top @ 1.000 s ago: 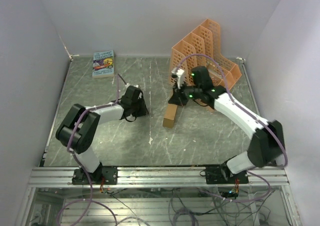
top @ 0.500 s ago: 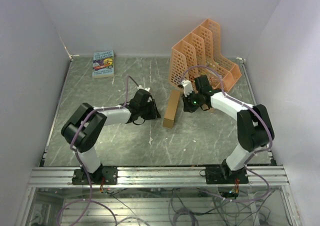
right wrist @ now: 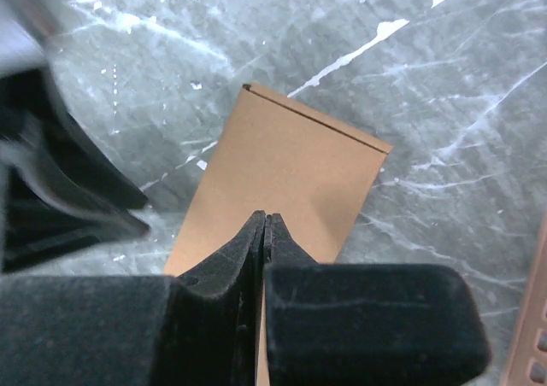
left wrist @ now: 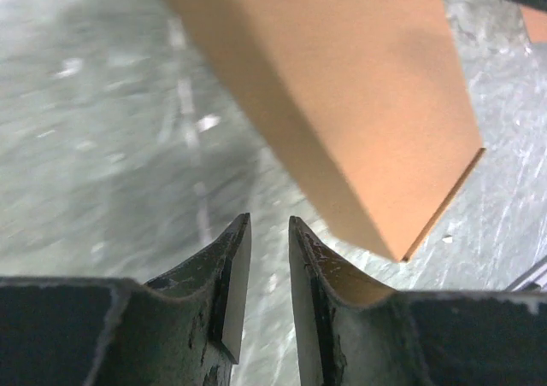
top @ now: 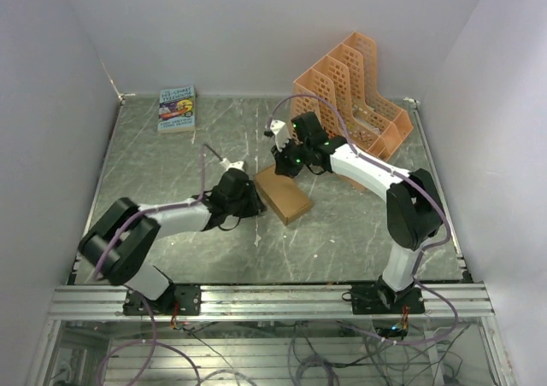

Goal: Fold the paper box

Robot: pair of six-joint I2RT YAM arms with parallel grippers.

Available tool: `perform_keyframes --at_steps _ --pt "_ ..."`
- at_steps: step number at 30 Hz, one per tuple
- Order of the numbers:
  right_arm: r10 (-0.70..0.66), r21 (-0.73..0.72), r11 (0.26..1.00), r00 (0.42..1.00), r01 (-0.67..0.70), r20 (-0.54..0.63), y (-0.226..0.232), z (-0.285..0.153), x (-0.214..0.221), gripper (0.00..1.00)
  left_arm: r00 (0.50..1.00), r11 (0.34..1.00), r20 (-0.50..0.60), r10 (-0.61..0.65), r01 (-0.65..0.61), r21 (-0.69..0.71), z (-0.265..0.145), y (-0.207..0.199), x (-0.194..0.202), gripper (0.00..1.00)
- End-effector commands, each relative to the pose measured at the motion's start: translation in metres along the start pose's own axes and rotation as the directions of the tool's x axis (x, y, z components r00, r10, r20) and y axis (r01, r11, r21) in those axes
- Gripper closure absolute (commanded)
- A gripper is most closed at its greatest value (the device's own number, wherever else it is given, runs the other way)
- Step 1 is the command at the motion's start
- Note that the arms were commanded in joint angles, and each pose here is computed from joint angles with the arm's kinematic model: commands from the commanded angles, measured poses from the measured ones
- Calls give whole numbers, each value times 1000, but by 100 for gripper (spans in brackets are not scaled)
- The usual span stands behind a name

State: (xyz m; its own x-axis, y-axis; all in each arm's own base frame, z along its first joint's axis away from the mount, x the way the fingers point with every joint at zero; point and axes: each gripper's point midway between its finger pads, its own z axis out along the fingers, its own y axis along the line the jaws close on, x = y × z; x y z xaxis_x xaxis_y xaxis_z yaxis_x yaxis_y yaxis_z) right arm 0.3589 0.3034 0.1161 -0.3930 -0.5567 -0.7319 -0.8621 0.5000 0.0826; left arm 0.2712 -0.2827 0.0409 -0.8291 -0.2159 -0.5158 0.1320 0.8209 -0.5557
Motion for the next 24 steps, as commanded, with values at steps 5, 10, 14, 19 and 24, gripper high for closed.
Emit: perform_keyframes --at_steps 5,10,14,19,24 --pt "-24 -106 994 1000 23 -3 19 -18 14 100 994 993 91 -68 77 -95 -59 40 1 64" --pt "-131 -298 942 987 154 97 60 -53 19 99 982 999 189 2 -10 43 -89 3 -32 60" --pt "-155 -253 944 961 213 231 52 -96 6 93 953 985 300 28 -78 155 -120 -33 -79 42" --pt "-226 -39 966 906 256 359 2 -171 -44 46 865 944 501 -18 -150 295 -194 -90 -162 4" --pt "-237 195 967 857 164 458 -38 -254 -106 1 831 929 552 73 -258 265 -259 -140 -216 5"
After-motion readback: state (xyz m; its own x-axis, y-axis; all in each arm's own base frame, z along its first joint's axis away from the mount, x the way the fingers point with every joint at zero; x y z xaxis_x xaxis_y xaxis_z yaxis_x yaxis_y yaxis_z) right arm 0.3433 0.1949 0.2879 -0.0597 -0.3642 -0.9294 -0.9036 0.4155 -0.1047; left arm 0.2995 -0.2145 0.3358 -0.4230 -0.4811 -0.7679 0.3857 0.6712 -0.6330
